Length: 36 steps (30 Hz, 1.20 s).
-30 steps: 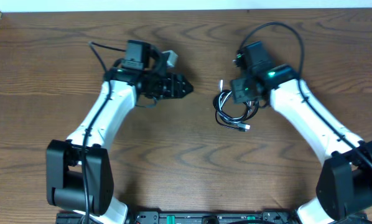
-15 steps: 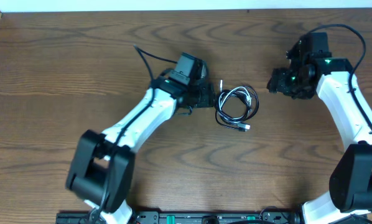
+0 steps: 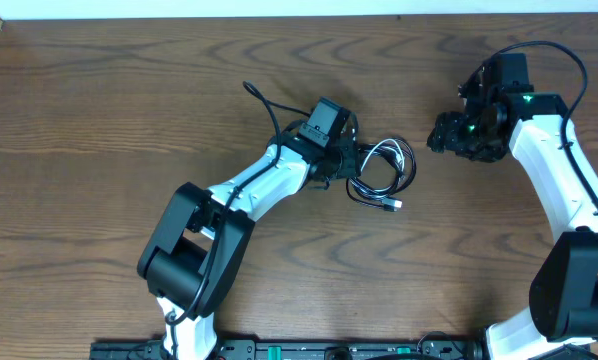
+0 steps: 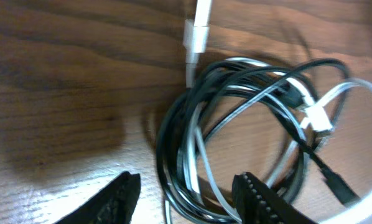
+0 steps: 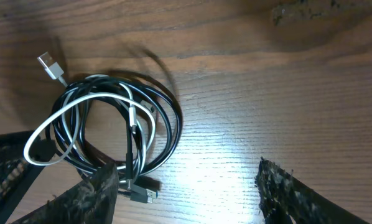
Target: Untangle cables
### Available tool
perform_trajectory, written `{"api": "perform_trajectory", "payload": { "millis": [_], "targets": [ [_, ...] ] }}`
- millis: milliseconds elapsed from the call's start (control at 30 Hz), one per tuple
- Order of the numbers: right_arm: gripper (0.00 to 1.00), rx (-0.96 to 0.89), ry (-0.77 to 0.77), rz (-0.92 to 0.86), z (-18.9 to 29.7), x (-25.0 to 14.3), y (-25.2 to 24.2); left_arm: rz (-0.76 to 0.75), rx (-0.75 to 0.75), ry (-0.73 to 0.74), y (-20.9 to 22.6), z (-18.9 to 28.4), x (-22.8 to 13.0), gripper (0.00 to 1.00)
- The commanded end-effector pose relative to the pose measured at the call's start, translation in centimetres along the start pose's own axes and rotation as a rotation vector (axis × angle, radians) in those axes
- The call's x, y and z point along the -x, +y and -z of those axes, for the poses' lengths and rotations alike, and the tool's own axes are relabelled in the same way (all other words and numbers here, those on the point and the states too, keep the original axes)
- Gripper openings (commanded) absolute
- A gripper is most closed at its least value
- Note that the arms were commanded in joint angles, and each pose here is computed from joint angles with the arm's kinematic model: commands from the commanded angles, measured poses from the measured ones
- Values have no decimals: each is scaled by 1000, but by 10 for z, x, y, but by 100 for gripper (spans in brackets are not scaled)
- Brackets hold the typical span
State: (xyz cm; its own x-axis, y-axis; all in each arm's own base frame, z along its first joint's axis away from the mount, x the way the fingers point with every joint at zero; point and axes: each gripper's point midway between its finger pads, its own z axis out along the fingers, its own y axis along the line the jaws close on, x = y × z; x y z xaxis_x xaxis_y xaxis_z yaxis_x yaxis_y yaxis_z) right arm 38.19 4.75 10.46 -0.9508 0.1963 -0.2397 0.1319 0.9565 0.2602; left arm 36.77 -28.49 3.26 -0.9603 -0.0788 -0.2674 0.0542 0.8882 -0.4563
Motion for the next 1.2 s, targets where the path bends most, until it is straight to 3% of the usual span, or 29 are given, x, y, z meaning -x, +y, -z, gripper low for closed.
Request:
{"api": "perform_trajectory", "payload": {
  "millis": [0, 433, 733, 833, 967, 1167],
  "targets": [
    [68, 17, -40, 24, 14, 8, 6, 29, 56, 24, 17, -19, -6, 48],
    [70, 15, -35, 38, 14, 6, 6, -6, 95, 47, 16, -38, -23, 43],
    [70, 8, -22, 61, 14, 3, 4, -18, 320, -10, 46, -46, -33, 14],
    [71, 8, -21, 60, 14, 3, 4, -17, 316, -15, 46, -46, -32, 8],
    [72, 10, -26, 62, 14, 4, 5, -28, 295, -41, 36, -33, -20, 8],
    [71, 142, -48, 111, 16, 10, 29, -112, 126, -143, -19, 35, 14, 7]
  ]
}}
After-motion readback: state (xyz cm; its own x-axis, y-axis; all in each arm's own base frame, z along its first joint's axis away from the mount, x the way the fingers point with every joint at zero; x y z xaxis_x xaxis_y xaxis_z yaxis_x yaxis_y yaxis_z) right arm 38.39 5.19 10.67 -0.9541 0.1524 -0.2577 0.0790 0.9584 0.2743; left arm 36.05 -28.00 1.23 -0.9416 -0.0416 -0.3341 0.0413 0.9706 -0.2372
